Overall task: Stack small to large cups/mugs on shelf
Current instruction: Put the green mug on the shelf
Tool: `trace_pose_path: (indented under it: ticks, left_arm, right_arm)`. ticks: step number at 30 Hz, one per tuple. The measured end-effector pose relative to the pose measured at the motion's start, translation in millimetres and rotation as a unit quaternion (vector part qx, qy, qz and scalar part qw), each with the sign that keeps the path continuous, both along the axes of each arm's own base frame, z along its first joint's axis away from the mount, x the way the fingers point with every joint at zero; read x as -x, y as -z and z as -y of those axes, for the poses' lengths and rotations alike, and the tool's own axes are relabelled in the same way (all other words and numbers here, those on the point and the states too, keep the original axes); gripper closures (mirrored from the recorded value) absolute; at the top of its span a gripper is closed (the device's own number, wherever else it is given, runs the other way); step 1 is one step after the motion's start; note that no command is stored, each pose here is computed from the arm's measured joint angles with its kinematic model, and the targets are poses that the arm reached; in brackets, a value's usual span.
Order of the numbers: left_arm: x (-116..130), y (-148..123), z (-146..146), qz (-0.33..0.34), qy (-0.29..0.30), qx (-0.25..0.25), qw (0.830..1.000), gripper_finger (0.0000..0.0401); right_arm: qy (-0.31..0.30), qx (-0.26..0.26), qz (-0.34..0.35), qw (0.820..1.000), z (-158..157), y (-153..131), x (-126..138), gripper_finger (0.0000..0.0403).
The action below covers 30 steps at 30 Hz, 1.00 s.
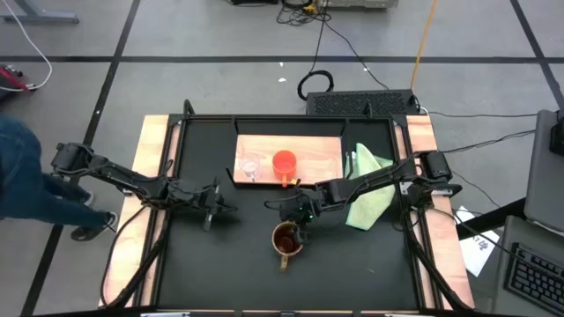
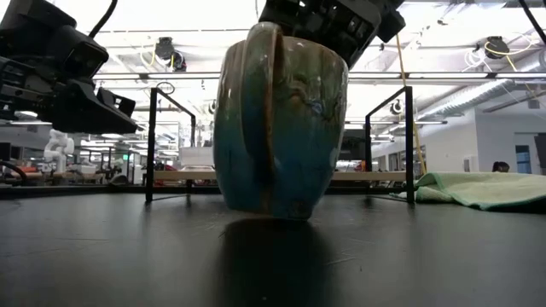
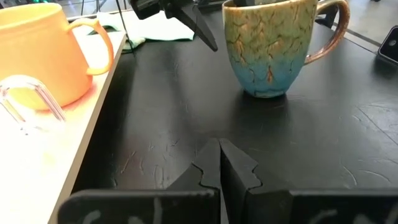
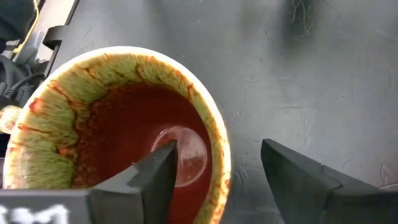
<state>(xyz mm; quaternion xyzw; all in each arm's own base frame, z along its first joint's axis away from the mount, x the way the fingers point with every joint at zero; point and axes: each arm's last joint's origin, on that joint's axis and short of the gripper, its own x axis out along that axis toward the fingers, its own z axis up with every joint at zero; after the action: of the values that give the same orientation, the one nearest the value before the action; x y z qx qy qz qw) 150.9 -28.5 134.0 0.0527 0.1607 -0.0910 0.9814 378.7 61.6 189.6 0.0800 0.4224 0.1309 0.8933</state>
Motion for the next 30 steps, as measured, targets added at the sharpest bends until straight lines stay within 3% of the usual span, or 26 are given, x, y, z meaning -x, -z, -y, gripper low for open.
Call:
trace_pose_path:
  ticks: [7,16,25,30]
  left_arm:
    - [0.0,0.1,0.0,0.000,0.001,-0.002,1.000,0.0400]
    - [0.3,0.8,-0.1,-0.004,0.001,-0.003,1.000,0.0400]
    - [0.8,2.0,0.5,-0.011,0.009,0.002,1.000,0.0400]
    - [0.8,2.0,0.5,-0.011,0.010,0.001,1.000,0.0400]
  right_arm:
    - [-0.010,0.008,0.007,1.000,-0.1,-0.5,-0.3,0.0247]
    - [-0.021,0.018,0.024,0.999,-0.3,-2.2,-1.4,0.0372]
    - [-0.021,0.019,0.019,0.999,-0.1,-2.5,-0.8,0.0374]
    - [-0.030,0.050,-0.021,0.998,-2.0,-20.6,-2.0,0.0374]
